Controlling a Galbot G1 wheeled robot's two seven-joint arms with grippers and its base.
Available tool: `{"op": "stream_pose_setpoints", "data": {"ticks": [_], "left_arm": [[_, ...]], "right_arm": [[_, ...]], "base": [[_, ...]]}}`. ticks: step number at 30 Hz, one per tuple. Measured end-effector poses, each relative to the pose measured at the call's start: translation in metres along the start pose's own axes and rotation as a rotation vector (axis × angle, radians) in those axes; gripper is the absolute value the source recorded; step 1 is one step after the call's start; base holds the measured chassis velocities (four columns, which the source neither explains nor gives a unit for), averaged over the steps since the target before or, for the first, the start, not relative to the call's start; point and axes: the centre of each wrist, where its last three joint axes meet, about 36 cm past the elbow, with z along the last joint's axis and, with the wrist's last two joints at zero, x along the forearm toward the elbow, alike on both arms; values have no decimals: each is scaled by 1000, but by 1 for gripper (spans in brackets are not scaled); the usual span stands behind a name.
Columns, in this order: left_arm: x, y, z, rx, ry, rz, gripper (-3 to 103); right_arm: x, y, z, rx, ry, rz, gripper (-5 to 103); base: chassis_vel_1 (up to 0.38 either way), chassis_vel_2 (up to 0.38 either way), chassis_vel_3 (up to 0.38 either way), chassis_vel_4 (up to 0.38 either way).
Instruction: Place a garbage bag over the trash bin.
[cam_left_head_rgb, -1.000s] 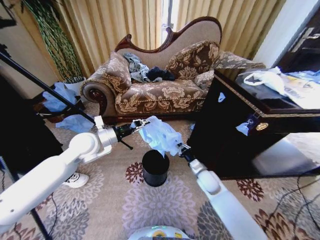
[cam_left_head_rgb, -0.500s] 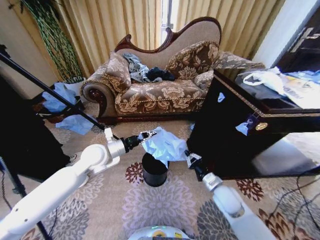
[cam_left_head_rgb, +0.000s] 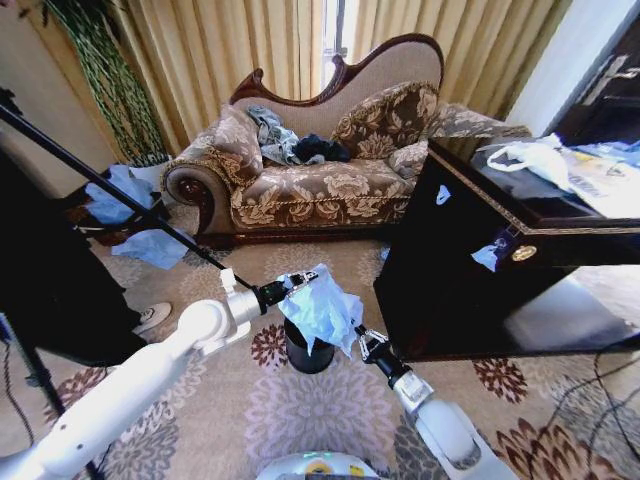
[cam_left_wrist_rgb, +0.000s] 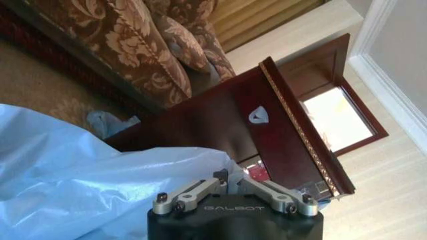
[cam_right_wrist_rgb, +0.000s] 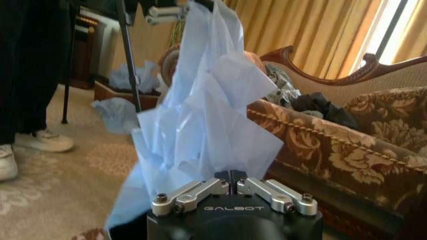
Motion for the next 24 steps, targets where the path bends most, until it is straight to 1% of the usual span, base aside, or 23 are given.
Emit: {"op": "stream_pose_setpoints", "data": {"ticks": [1,5,8,11,13,15,17,20,22,24], "left_arm": [[0,0,0,0,0,0,0],[0,2,-5,1,-12,-5,0],[-1,2,-6,1,-15,-6,0],[-1,2,-9,0,-19,-7,0],[-1,2,-9,0,-19,-8,0],[-1,2,-11,-2,-18,-9,0],[-1,2,-11,-3,-18,-8,0],[-2,2,-12,-4,-19,-7,0],[-2,1,-13,-6,-19,-6,0],[-3,0,-15,-10,-20,-4,0]], "right_arm": [[0,0,0,0,0,0,0],[-2,15,0,-25,-13,14,0],[-4,19,4,-28,-7,14,0],[-2,27,15,-35,25,28,0],[0,28,19,-35,34,31,0],[11,32,32,-29,60,31,0],[15,33,35,-28,65,26,0],[28,43,42,-25,81,-1,0],[29,47,43,-29,76,-11,0],[29,56,45,-42,52,-53,0]], "base": [[0,0,0,0],[0,0,0,0],[0,0,0,0],[0,0,0,0],[0,0,0,0],[0,0,0,0],[0,0,0,0],[0,0,0,0],[0,0,0,0],[0,0,0,0]]}}
